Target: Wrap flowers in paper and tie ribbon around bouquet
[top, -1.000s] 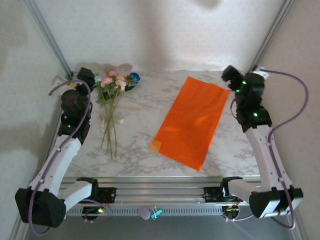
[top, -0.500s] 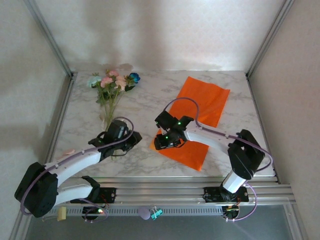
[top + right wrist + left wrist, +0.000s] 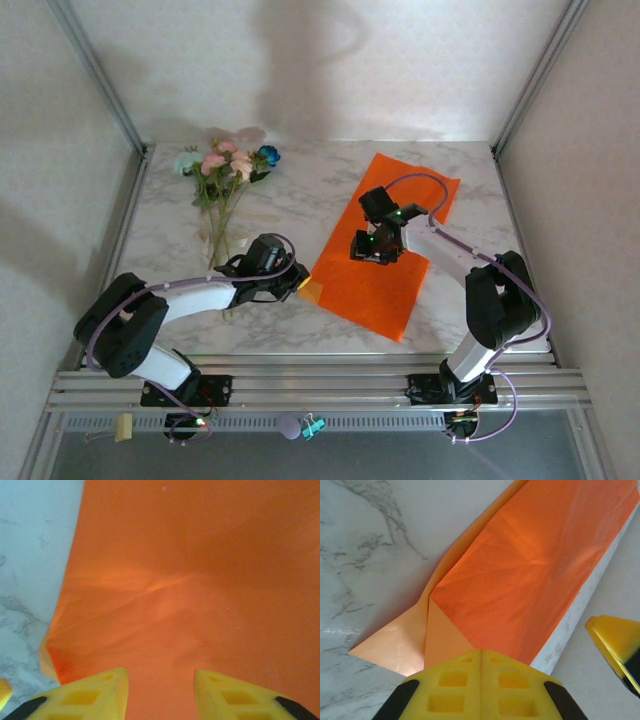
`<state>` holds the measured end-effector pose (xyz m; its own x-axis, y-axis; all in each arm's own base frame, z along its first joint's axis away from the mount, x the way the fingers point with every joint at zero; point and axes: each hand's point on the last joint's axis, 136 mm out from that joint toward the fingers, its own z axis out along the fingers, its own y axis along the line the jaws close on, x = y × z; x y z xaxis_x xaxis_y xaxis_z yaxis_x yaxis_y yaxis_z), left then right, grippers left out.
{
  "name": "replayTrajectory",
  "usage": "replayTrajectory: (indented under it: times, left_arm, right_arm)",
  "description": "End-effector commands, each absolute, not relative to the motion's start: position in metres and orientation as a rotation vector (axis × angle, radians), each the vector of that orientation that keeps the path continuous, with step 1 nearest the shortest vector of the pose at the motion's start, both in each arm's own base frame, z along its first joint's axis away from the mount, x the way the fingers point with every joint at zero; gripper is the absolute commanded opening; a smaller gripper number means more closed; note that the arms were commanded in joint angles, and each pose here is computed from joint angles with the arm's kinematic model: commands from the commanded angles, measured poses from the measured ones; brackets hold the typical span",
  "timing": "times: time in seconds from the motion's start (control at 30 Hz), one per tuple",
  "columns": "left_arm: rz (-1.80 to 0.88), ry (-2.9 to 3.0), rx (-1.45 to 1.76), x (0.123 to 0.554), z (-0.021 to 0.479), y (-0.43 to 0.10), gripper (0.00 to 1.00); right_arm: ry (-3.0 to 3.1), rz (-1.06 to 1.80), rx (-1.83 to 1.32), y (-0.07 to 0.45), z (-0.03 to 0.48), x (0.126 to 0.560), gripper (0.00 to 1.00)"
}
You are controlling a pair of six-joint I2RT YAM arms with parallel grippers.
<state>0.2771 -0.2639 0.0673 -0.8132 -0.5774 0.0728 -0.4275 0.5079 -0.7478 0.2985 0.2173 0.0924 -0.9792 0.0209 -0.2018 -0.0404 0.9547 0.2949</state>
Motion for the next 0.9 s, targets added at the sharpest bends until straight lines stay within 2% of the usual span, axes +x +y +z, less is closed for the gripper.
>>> replayTrajectory:
  times: [0.0, 0.23, 0.57, 0.87]
  left_arm:
    - [-1.230, 2.547, -0.928, 0.277, 0.064, -0.269, 0.00]
    - [-1.195, 2.578, -1.021, 0.268, 0.041, -0.263, 0.00]
    - [-1.094, 2.637, -1.093, 0.259, 0.009, -0.254, 0.00]
    - [-1.038, 2.638, -1.121, 0.257, 0.006, -0.248, 0.00]
  right_arm:
    - [2.941, 0.655, -0.093, 0.249, 0.094, 0.282, 0.40]
    - [3.005, 0.763, -0.398, 0.298, 0.075, 0.251, 0.39]
    - [3.057, 0.748, -0.530, 0.317, 0.050, 0.241, 0.33]
    - [3.074, 0.769, -0.564, 0.330, 0.043, 0.237, 0.30]
